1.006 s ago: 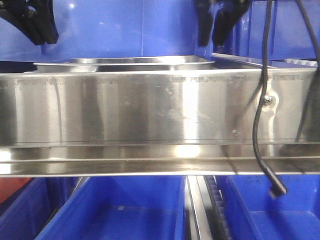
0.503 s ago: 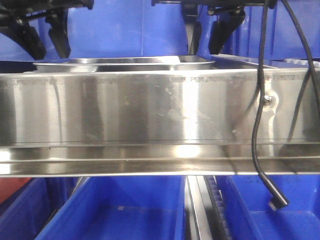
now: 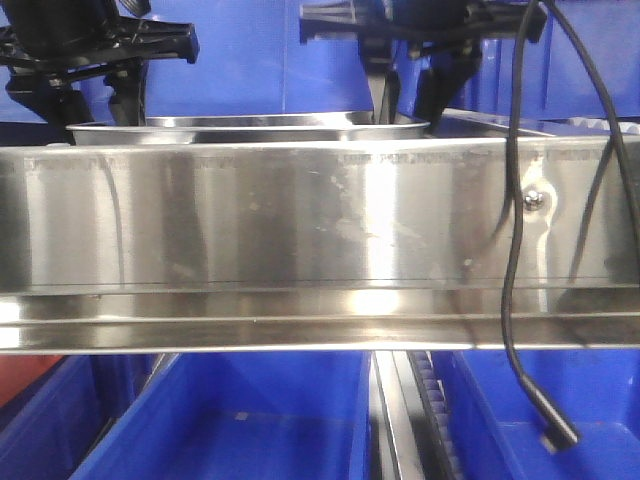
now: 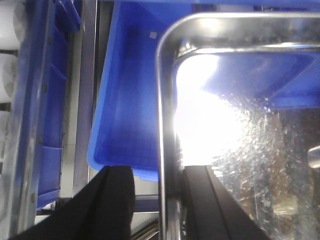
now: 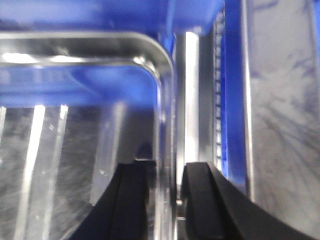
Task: Stack silver trays without gaps
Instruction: 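Lower both grippers onto opposite rims of the silver tray, then close both grippers on the tray rims and lift the tray, then pull the held silver tray off the shelf toward the robot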
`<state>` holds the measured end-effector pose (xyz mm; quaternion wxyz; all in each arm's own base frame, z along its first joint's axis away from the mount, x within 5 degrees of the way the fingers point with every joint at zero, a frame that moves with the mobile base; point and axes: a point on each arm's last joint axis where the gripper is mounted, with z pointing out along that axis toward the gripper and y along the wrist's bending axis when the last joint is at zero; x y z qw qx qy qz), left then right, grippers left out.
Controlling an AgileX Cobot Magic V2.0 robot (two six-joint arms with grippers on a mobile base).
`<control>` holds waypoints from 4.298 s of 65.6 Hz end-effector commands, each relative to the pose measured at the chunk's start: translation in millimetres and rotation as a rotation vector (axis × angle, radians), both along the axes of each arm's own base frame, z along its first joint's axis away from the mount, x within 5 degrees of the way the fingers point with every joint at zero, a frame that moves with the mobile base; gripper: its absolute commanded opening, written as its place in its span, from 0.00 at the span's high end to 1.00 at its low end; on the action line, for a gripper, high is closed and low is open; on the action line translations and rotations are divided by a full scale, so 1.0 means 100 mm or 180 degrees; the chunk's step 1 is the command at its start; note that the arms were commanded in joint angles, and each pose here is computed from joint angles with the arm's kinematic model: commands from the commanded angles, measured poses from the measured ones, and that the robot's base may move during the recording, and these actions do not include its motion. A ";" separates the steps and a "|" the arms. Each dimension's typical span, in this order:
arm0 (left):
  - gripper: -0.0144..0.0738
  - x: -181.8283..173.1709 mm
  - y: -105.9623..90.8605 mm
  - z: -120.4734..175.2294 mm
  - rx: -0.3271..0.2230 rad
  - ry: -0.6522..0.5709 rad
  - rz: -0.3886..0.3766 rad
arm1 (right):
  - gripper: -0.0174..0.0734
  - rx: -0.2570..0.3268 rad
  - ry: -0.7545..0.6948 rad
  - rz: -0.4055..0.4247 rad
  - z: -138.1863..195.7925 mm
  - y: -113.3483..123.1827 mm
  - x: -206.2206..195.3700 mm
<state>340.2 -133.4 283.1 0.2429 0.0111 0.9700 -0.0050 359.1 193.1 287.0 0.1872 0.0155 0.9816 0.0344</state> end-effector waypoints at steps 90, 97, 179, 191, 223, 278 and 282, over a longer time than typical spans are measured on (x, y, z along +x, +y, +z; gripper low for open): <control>0.85 -0.03 -0.07 0.41 -0.0109 -0.0188 -0.0004 | 0.82 0.0095 -0.0275 -0.0010 0.34 -0.09 -0.10; 0.85 -0.14 -0.09 0.65 -0.0153 -0.0320 -0.0042 | 0.82 0.0188 -0.0430 -0.0062 0.55 -0.15 -0.20; 0.85 -2.22 -0.55 1.15 -0.0595 -0.1446 -0.0285 | 0.82 0.0341 -0.1490 0.0118 1.07 -0.14 -2.27; 0.85 -2.22 -0.55 1.15 -0.0594 -0.1446 -0.0285 | 0.82 0.0295 -0.1452 0.0138 0.93 -0.10 -2.34; 0.85 -2.25 -0.57 1.02 -0.0539 -0.1231 -0.0315 | 0.82 0.0298 -0.1566 0.0135 0.98 -0.14 -2.33; 0.85 -2.26 -0.57 0.98 -0.0504 -0.1198 -0.0321 | 0.82 0.0298 -0.1566 0.0135 0.98 -0.14 -2.33; 0.85 -2.26 -0.57 0.98 -0.0504 -0.1198 -0.0321 | 0.82 0.0298 -0.1566 0.0135 0.98 -0.14 -2.33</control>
